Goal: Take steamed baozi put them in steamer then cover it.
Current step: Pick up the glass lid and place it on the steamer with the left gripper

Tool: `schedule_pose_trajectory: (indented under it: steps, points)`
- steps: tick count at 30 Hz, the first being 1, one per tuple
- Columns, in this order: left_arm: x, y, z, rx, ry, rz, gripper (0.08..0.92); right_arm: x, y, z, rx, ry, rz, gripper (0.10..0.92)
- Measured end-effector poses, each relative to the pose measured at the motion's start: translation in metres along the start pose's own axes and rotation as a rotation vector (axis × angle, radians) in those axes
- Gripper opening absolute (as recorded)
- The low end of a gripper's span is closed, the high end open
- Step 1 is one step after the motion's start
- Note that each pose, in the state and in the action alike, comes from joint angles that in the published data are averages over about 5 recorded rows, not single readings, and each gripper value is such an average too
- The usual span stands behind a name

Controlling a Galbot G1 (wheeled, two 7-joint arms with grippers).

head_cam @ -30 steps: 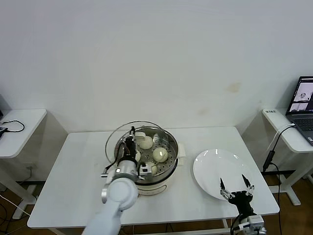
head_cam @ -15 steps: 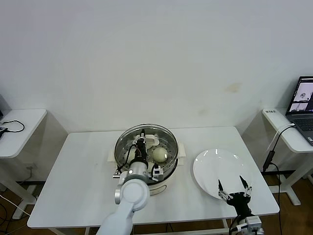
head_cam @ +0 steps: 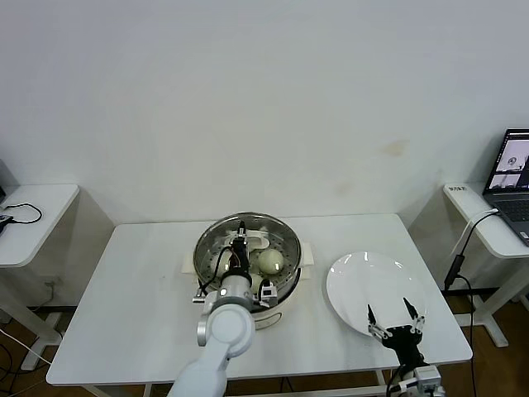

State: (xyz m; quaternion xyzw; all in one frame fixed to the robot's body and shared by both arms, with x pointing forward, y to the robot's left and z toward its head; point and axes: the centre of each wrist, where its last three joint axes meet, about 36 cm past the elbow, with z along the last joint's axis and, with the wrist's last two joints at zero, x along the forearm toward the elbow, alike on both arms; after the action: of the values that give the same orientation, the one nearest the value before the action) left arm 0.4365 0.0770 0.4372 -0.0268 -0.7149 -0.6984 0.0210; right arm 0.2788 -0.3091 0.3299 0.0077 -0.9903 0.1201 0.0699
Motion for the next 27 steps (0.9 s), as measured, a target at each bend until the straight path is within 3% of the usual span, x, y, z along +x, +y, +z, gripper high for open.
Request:
schedule_pose_trajectory:
  steps: [18,21,27]
  points:
    - [-0.0022,-0.0058,0.0013,-0.003,0.004,0.007,0.15,0.0036,0.0016,-0.001,0.0,-0.003,-0.008,0.823]
    - [-0.0001,-0.0065,0.0019,0.001,0.001,0.009,0.196,0.004,0.0017,-0.0009,0.0,-0.003,-0.009,0.823]
    - [0.0061,-0.0053,0.0043,0.012,-0.009,0.007,0.368,0.0046,0.0029,-0.0016,0.001,-0.003,-0.011,0.823]
